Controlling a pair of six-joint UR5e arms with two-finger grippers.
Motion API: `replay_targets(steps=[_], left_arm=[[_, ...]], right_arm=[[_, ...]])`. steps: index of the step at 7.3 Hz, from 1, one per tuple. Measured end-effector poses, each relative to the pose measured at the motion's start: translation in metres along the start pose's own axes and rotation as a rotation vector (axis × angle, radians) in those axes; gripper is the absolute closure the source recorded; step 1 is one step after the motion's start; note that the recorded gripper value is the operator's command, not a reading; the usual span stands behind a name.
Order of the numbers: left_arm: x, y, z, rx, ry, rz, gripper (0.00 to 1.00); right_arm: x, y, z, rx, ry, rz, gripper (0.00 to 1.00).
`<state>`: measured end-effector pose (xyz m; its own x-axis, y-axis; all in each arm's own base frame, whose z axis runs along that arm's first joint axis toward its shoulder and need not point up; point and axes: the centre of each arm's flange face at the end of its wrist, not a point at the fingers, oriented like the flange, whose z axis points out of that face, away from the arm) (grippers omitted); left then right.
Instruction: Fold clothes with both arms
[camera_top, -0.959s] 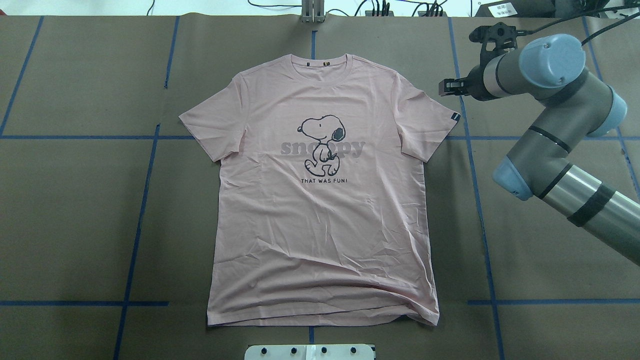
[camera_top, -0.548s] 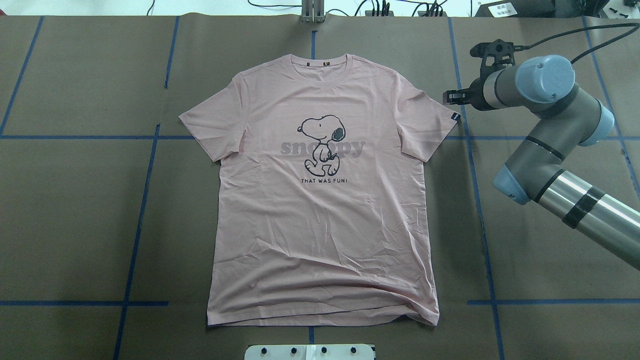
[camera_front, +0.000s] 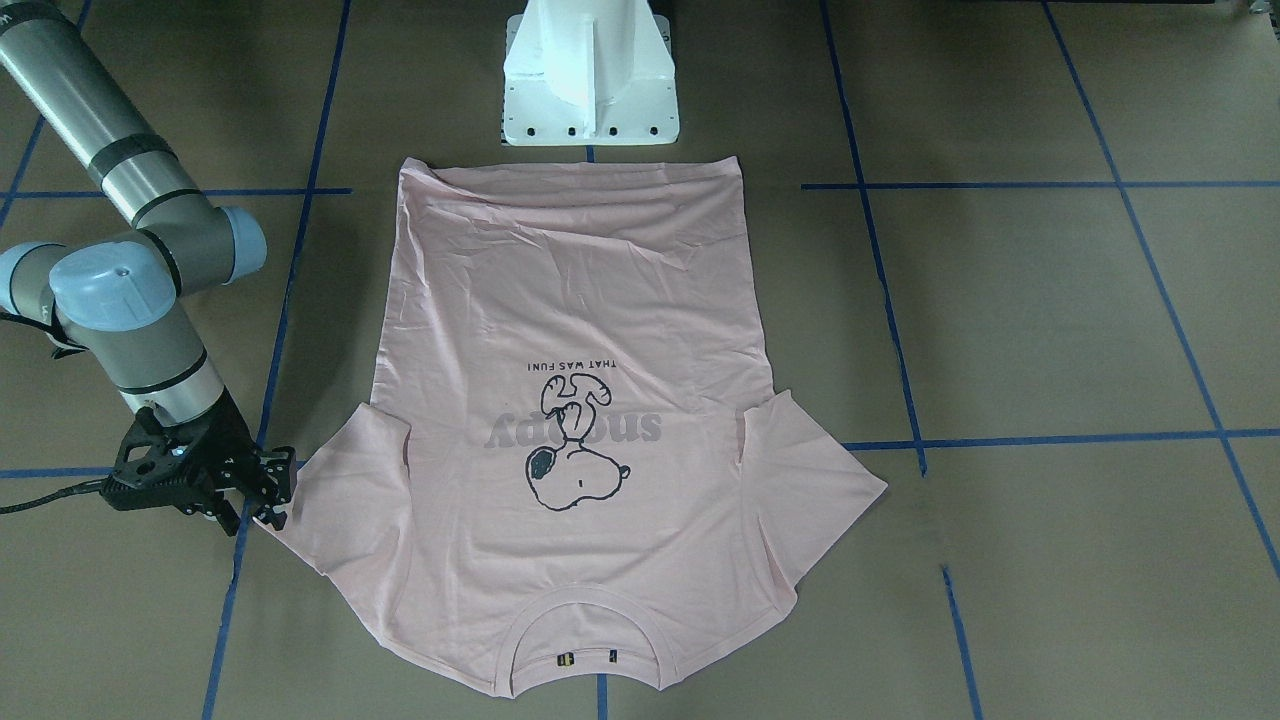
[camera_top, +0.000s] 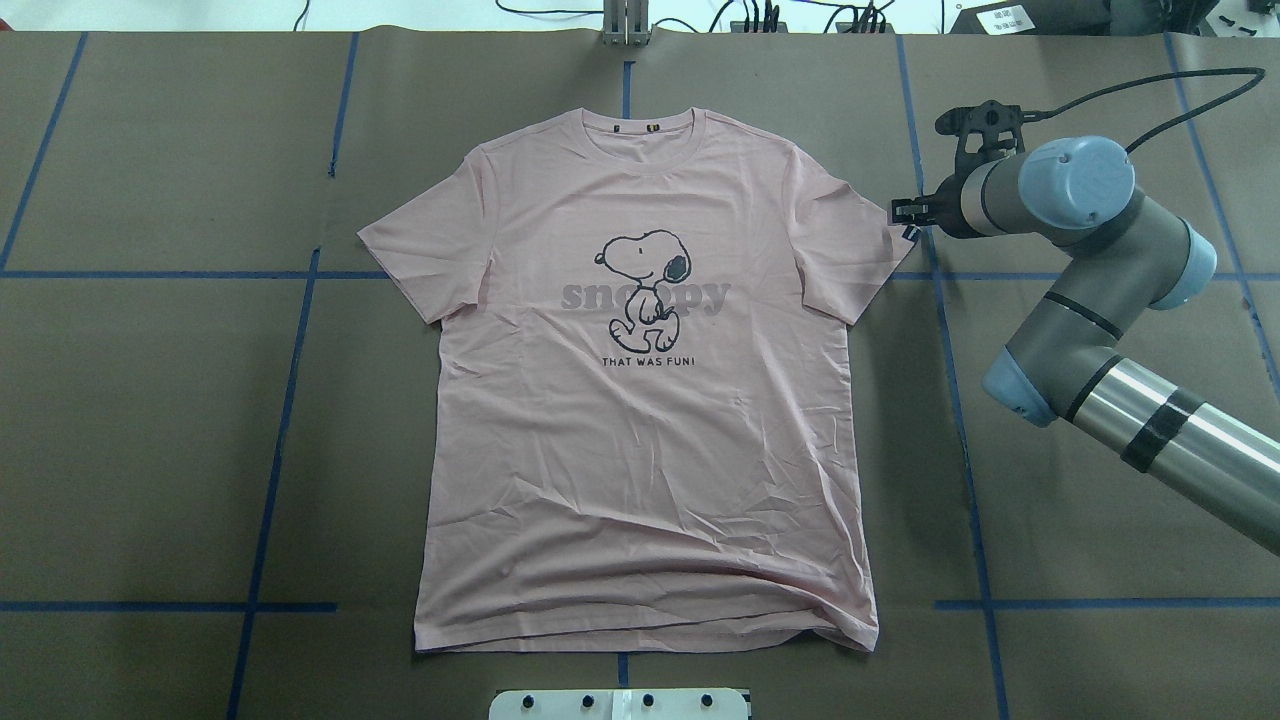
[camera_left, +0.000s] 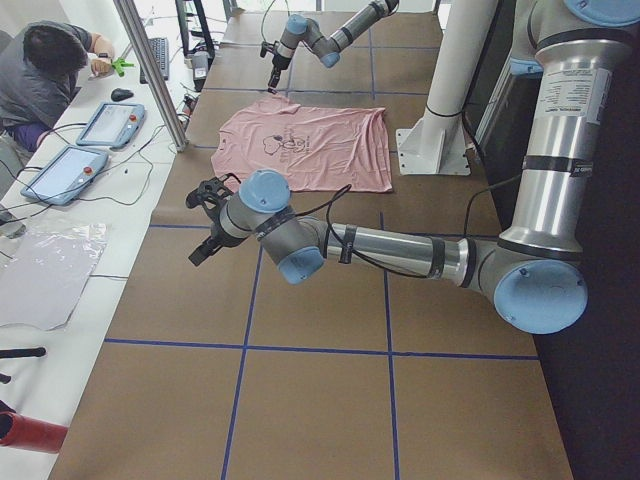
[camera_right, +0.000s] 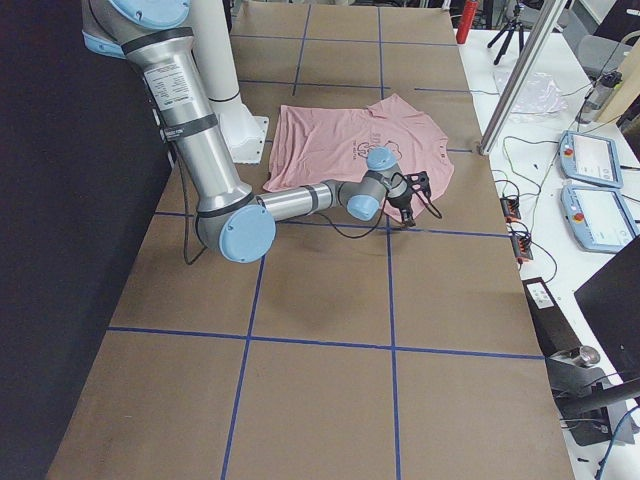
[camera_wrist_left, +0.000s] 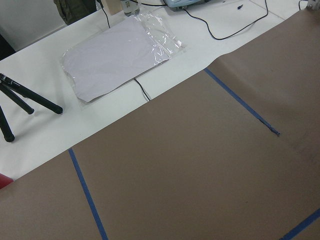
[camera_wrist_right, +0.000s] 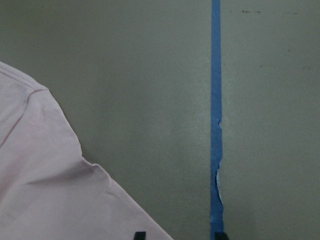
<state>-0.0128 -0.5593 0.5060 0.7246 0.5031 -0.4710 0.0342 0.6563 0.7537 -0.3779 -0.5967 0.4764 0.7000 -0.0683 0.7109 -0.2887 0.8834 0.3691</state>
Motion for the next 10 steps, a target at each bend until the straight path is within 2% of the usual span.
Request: replay_targets(steps=[6,7,8,10], left_arm=[[-0.0004,0.0018,0.0005,-0.003,0.0,-0.002,0.0],[-0.0004,0.0019,0.0008,-0.003,0.0,-0.002,0.0],[-0.0003,0.002,0.0011,-0.003,0.0,-0.002,0.0],[0.0,0.0019,0.001,-0.003,0.0,-0.001,0.0]], right_arm=[[-0.0049,0.0094,0.0058,0.003,0.017,-0.003,0.48],[-0.0051,0.0106,0.0069,0.002,0.018,-0.004,0.67],[-0.0049,0.0115,0.0079,0.0,0.02,-0.004,1.0],[-0.0053,0.012,0.0083,-0.001,0.019,-0.002,1.0]])
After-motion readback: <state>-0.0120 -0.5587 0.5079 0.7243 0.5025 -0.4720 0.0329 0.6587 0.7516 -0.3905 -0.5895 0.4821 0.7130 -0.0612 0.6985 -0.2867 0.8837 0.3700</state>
